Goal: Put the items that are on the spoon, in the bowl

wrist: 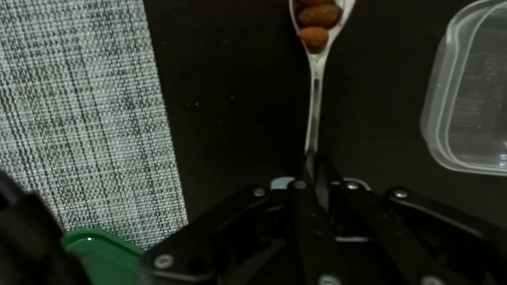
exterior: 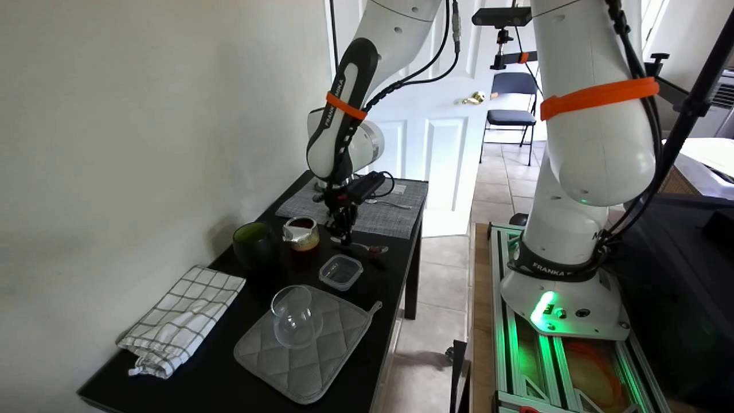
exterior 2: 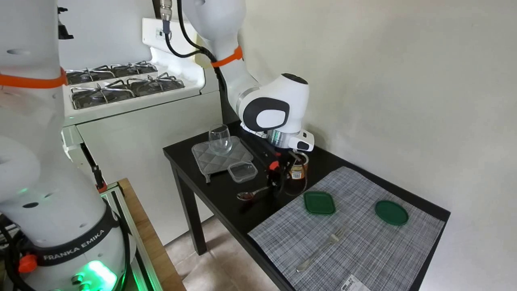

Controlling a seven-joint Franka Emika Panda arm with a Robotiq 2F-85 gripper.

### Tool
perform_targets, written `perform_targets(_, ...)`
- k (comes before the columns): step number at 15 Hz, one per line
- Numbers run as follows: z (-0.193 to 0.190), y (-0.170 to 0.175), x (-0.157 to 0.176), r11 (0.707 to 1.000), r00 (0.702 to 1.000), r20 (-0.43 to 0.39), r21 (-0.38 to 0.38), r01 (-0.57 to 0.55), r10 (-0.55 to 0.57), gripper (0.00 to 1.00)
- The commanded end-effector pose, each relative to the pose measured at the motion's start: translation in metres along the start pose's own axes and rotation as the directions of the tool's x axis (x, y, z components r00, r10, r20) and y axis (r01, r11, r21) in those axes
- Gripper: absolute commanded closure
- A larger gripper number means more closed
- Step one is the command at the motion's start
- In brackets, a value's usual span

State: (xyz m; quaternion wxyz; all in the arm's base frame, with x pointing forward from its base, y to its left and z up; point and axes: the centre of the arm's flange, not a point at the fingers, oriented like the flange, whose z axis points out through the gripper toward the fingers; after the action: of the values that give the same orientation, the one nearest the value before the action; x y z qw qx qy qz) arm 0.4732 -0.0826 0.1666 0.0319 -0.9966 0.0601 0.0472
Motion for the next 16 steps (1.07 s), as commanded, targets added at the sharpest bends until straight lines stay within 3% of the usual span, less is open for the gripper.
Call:
perform_targets(1, -0.020, 0.000, -0.002, 1.000, 1.000, 0.026, 0.017, -0.002, 0.002, 0.97)
perform_targets(7, -0.059, -0.019, -0.009, 1.000, 1.000, 0.016, 0.028, 0.011, -0.011, 0.97)
perform_targets(16, -0.092, -0.073, -0.003, 0.993, 0.985, -0.143, 0.056, 0.107, -0.098, 0.97)
